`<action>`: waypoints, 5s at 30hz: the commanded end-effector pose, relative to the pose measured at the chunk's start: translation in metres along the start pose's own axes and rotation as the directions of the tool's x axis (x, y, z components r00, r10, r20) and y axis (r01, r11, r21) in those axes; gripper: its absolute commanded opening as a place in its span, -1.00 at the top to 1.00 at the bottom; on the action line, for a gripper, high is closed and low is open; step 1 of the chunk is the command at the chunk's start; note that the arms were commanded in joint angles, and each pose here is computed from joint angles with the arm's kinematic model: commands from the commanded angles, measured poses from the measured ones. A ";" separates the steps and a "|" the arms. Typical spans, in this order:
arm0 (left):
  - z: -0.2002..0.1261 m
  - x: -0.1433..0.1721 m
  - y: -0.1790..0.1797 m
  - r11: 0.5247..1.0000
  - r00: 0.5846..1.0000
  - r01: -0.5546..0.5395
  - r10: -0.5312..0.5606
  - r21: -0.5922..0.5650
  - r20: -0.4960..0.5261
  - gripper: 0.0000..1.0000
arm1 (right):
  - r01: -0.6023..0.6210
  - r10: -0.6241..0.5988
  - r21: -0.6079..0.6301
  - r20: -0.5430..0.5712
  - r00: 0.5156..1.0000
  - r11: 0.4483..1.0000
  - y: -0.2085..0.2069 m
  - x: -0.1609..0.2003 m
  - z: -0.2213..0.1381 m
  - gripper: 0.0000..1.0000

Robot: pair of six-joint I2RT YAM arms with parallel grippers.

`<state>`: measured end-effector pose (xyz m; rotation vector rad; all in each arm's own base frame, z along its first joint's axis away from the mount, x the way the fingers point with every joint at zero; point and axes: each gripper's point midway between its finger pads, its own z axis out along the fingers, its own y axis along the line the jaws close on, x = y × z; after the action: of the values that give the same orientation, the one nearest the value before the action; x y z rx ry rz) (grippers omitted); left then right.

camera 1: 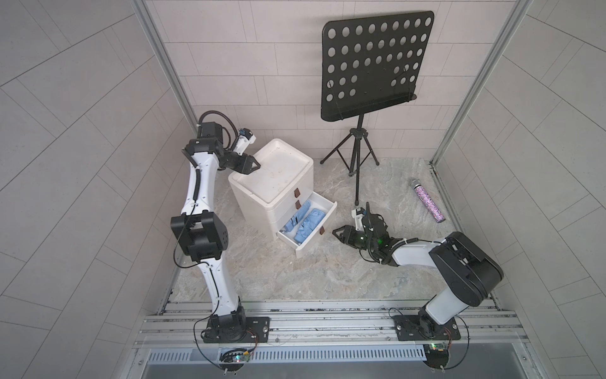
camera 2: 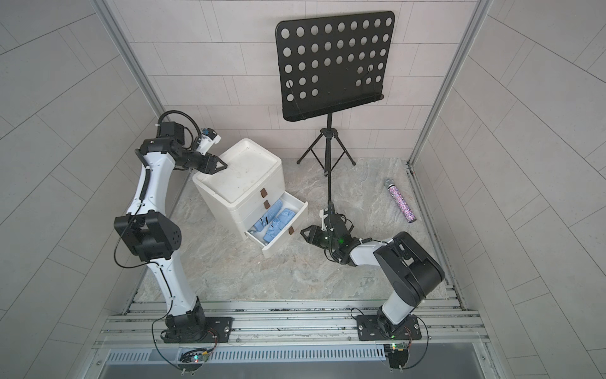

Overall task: Place the umbrella in the drawer by color
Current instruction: Close the drawer in the storage box, then move the storage box to the center of the board.

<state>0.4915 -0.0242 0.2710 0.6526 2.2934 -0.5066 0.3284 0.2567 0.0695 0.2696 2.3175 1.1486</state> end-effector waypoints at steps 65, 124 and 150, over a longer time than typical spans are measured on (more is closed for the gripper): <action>0.022 0.025 -0.020 0.992 0.997 0.047 -0.038 0.119 -0.074 0.11 | -0.102 0.088 -0.281 -0.062 0.994 0.954 0.097 -0.036 0.144 0.42; -0.095 0.052 -0.011 0.806 0.799 0.592 -0.584 -0.015 0.144 -0.98 | 0.364 -0.339 -0.265 0.135 0.931 0.893 0.226 -0.231 0.083 -0.40; -0.047 0.050 -0.036 0.823 0.822 0.567 -0.568 0.044 0.037 -0.99 | 0.393 -0.377 -0.289 0.112 0.919 0.873 0.237 -0.181 0.051 -0.35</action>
<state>0.4141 0.0056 0.2702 -0.0819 2.4192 -0.7414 0.5275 0.3463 0.2625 -0.1525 2.0433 1.1751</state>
